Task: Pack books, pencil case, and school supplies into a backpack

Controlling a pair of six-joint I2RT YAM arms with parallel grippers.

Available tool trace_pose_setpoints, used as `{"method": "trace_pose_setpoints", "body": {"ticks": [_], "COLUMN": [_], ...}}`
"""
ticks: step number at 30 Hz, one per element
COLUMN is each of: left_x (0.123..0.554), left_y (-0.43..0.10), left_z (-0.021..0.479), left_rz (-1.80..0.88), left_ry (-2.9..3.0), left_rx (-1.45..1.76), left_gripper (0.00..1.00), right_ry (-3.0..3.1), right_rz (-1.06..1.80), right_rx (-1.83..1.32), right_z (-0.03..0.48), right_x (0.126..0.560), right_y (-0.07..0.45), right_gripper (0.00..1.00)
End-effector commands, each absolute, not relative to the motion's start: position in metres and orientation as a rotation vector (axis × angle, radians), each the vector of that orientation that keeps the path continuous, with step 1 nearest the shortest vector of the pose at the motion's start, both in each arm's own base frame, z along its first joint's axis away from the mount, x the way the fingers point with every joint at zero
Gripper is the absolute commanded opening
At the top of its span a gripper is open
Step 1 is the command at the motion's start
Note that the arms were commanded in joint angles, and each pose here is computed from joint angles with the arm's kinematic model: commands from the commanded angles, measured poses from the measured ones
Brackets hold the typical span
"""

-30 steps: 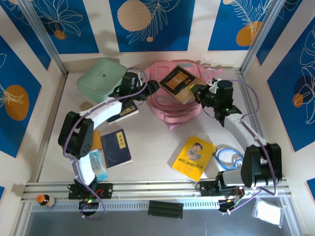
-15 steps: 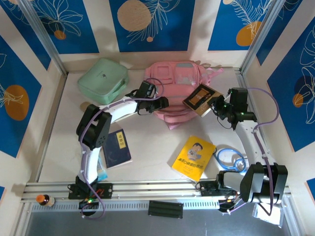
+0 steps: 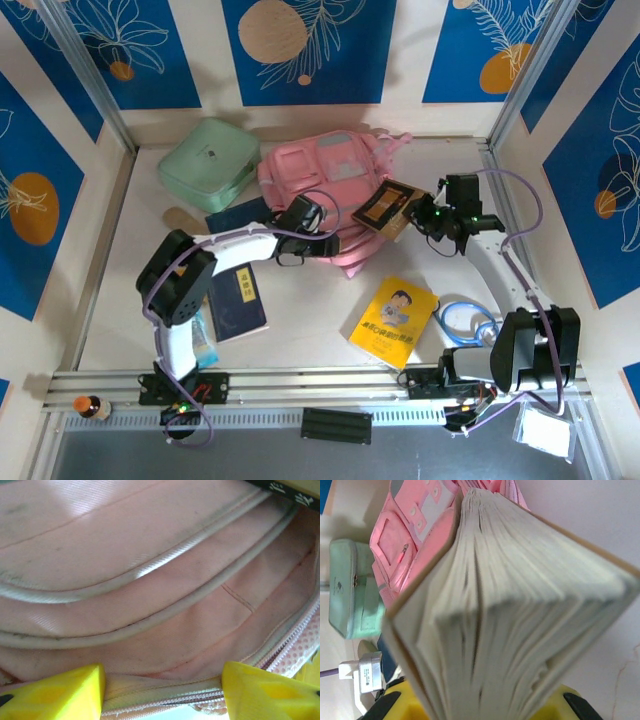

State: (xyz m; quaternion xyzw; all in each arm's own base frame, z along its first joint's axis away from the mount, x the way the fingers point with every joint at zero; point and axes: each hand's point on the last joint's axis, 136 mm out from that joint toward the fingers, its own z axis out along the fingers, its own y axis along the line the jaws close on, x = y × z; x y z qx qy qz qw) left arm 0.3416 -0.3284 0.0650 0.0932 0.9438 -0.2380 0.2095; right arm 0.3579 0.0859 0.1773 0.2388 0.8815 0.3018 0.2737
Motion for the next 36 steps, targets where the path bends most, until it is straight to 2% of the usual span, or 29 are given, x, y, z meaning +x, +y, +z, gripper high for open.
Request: {"method": "trace_pose_setpoints", "body": {"ticks": [1,5,9,12,16,18,23,29,36], "left_x": [0.324,0.333,0.343,0.355,0.372,0.377,0.391,0.405,0.429], "left_y": [-0.327,-0.333,-0.338,-0.34,-0.342,-0.346,-0.362,-0.366,-0.354], "left_z": [0.071,0.105,0.128,0.129,0.117,0.112,0.104,0.081,0.07], "left_rz": [-0.623,-0.586,-0.524,-0.419,-0.273,-0.242,-0.226,-0.151,0.035], "left_ry": [2.639,2.554,2.467,2.444,2.451,2.45,2.419,2.448,2.462], "left_rx": [0.381,0.524,0.702,0.824,0.97,1.032,1.142,1.189,1.103], "left_gripper": [0.62,0.64,0.69,0.75,0.75,0.72,0.57,0.51,0.43], "right_ry": [2.357,2.277,2.218,2.196,2.188,2.187,2.176,2.171,2.163], "right_rz": [0.874,0.869,0.832,0.813,0.808,0.806,0.813,0.825,0.83], "right_rx": [0.556,0.572,0.598,0.631,0.676,0.69,0.72,0.738,0.751], "right_z": [0.197,0.222,0.239,0.241,0.238,0.237,0.238,0.238,0.239], "right_x": [0.358,0.357,0.35,0.345,0.338,0.336,0.332,0.331,0.33], "right_y": [0.098,0.083,0.066,0.055,0.045,0.042,0.036,0.035,0.034], "right_gripper": [0.06,0.06,0.07,0.06,0.06,0.06,0.07,0.07,0.07]}}
